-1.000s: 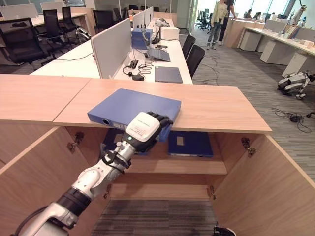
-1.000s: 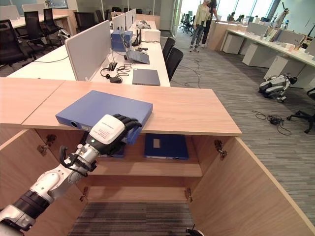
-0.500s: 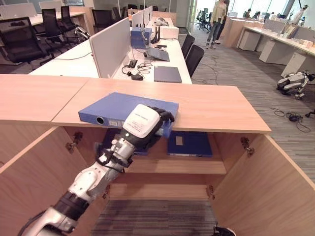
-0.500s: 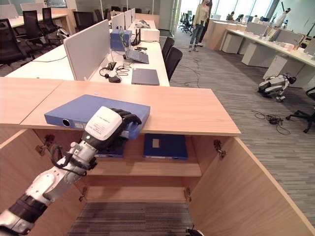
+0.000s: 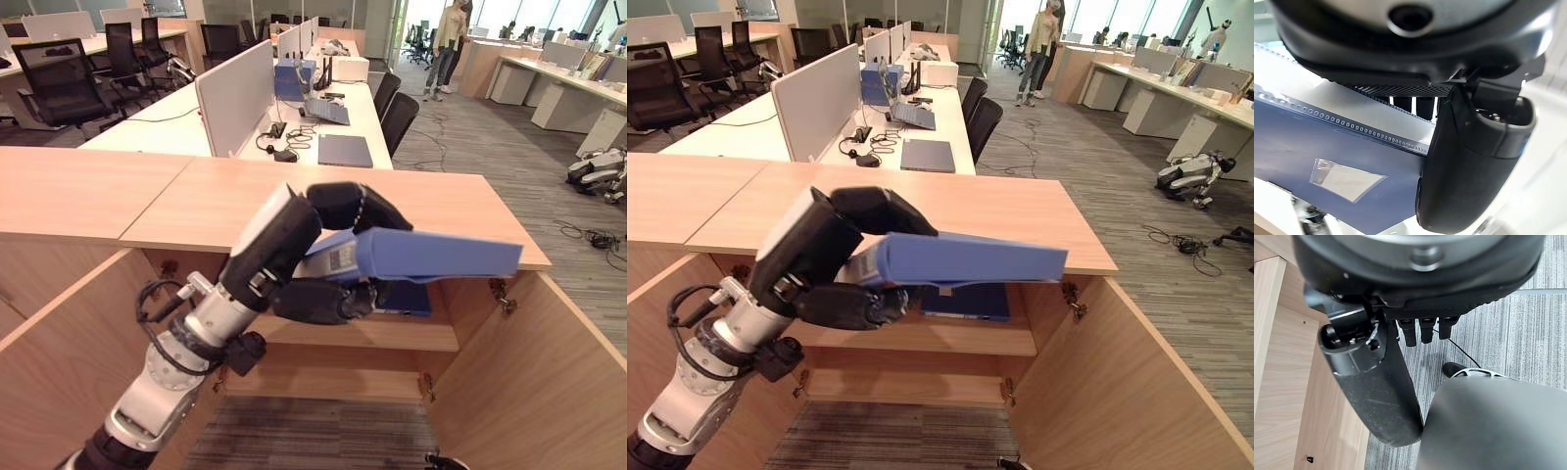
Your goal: Put the empty folder in the office cabinet
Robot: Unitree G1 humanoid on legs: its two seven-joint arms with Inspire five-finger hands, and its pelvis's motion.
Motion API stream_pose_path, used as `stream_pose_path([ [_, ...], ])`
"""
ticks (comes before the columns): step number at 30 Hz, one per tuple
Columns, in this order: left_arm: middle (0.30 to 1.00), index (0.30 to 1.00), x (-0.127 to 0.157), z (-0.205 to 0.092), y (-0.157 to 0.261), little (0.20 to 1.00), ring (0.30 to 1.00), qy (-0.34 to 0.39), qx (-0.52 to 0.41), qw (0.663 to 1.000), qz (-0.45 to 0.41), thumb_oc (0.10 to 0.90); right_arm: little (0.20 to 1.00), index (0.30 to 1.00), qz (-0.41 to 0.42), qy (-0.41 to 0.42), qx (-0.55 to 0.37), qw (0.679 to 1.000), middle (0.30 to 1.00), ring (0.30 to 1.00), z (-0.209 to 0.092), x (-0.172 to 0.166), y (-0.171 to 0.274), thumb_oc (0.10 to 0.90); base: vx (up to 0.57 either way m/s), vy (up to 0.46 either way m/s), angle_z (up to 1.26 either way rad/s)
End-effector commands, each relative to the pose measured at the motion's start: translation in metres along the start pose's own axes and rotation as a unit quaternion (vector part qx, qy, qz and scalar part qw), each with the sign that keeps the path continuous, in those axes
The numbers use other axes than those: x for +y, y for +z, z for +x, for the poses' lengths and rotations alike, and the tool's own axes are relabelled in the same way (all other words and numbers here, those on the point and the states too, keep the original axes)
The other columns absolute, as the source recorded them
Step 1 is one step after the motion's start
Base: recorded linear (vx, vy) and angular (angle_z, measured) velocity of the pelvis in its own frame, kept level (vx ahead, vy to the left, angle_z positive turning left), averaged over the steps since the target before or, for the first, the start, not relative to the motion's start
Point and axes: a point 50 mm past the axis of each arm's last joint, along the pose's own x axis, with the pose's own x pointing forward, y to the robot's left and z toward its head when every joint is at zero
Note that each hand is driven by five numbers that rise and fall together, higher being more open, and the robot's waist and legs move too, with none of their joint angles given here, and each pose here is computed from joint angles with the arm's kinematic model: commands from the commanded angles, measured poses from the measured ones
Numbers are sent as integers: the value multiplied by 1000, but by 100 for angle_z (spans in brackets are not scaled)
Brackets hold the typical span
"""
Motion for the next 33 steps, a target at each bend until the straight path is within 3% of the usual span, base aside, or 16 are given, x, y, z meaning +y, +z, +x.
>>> stream_pose_path([
  [1, 300, 300, 1, 10, 20, 300, 300, -15, -50, 997, -50, 400, 900, 900, -32, 13, -35, 999, 900, 900, 3, 6, 31, 800, 0, 0, 0],
  [11, 300, 300, 3, 10, 23, 300, 300, -4, -66, 995, -72, 400, 900, 900, -35, 21, -38, 998, 900, 900, 2, 11, 27, 800, 0, 0, 0],
  [22, 300, 300, 3, -15, -6, 300, 300, 20, 22, 987, -159, 400, 900, 900, -38, 26, -30, 998, 900, 900, 1, 11, 16, 800, 0, 0, 0],
  [28, 300, 300, 11, -40, -28, 300, 300, -9, 165, 985, 42, 400, 900, 900, -30, 25, -31, 999, 900, 900, 2, 9, 21, 800, 0, 0, 0],
  [33, 300, 300, 16, -73, -69, 300, 300, 27, 275, 960, 37, 400, 900, 900, -8, 28, -52, 998, 900, 900, 2, 8, 34, 800, 0, 0, 0],
])
